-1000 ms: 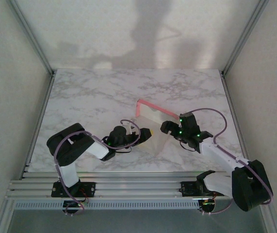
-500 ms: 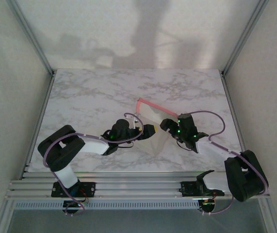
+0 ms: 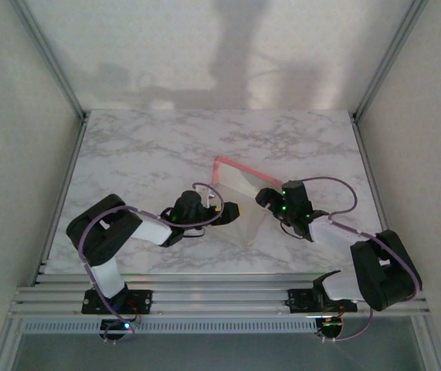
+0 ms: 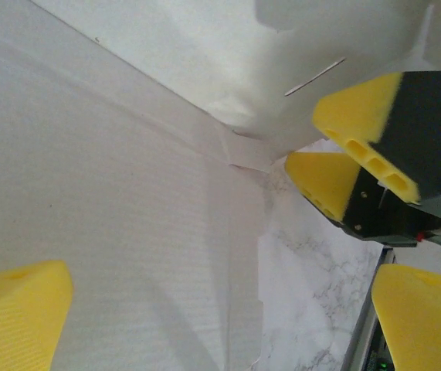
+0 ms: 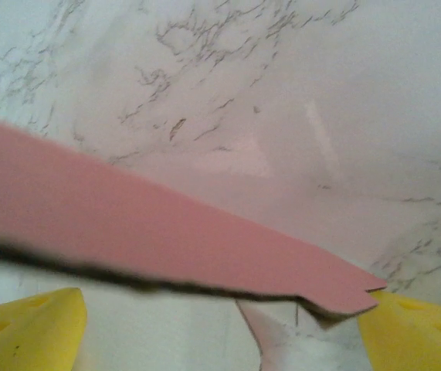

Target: Fold the paper box

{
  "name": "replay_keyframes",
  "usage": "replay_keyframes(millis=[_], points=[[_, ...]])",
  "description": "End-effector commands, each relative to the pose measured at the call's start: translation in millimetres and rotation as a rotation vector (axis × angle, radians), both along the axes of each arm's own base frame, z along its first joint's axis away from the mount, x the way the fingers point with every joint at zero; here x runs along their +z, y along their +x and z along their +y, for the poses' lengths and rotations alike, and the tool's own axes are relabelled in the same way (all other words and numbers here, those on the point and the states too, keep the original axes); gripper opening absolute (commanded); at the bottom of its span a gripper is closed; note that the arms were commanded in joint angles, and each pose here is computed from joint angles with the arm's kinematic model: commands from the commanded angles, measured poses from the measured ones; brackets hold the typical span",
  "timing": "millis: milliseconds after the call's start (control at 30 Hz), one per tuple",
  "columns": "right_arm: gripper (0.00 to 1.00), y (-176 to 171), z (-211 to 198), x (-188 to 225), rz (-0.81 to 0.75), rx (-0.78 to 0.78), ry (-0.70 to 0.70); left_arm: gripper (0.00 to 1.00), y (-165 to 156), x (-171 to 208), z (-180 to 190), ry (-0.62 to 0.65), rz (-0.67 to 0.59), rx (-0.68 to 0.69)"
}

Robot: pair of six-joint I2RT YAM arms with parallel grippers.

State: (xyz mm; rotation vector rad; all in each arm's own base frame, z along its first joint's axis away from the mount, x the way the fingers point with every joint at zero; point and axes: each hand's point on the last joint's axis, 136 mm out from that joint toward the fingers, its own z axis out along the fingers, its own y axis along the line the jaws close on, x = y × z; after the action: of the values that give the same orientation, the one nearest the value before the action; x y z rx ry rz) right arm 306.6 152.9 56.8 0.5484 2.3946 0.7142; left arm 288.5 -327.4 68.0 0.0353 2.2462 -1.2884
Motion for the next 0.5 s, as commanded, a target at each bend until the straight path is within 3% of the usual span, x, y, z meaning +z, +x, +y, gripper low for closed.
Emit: replay_keyframes(millis=[0,300,467], points=[[0.9,15,8,16,-0.081,0.069,-0.011,0.99,-8,-13,8,-0.032,0.048,0.022],[0.9,9,23,32,-0.121,0.24,0.006,0.99,-9,-14,33,-0.211,0.12,0.214],[0.87,-12,11,24,-0.078,0.199,0.014,0.99,-5,-8,46,-0.256,0.111,0.31]])
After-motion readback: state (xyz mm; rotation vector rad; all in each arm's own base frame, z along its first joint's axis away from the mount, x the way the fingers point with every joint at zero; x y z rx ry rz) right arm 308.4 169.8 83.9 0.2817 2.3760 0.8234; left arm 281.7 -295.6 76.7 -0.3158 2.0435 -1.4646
